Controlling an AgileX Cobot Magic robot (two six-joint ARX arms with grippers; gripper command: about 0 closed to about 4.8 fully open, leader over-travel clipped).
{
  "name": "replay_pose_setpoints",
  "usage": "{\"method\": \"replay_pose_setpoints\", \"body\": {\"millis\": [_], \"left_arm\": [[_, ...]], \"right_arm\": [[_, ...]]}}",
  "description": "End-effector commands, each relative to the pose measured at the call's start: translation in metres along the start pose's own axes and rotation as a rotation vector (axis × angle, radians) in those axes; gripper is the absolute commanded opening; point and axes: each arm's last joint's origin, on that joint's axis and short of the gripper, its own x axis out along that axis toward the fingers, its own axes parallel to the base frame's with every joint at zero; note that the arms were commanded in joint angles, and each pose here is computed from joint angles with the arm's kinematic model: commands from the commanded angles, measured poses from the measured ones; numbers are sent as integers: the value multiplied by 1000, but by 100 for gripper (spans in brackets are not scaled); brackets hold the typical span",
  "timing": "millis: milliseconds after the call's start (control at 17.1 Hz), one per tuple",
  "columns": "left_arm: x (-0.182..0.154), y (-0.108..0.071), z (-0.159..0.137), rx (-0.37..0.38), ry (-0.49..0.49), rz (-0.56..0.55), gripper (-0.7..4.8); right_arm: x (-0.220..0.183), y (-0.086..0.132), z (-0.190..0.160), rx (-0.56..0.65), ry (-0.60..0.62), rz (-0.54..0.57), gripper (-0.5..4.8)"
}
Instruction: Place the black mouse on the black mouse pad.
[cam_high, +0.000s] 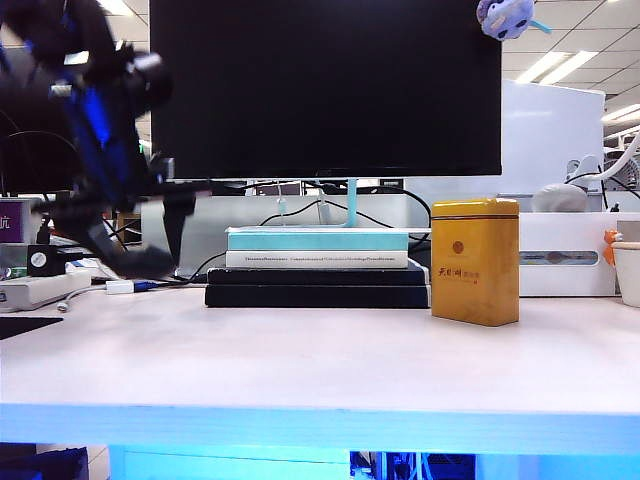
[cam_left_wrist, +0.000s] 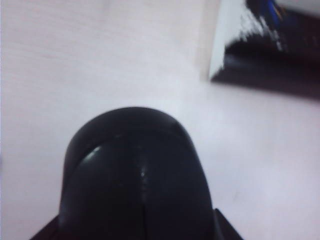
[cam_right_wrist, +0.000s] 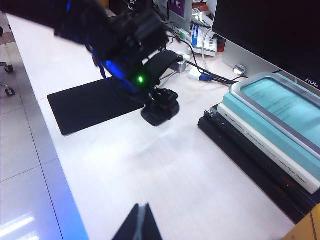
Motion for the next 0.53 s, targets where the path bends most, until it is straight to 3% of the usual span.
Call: {"method": "replay_pose_setpoints", "body": {"millis": [59, 117, 235, 410, 528], "left_arm": [[-23, 4, 6, 84, 48, 157, 305], [-34, 8, 8, 93, 54, 249, 305], [-45, 15, 7, 112, 67, 321, 305], [-53, 27, 4, 102, 142, 297, 305], [-54, 39, 3, 95, 189, 324, 305]], "right_arm": [[-1, 0, 4, -20, -32, -7, -1], [-1, 0, 5, -20, -33, -5, -1], [1, -1, 4, -18, -29, -3, -1], [5, -3, 3, -12, -19, 4, -1], [10, -4, 2, -9, -21, 66, -1]]}}
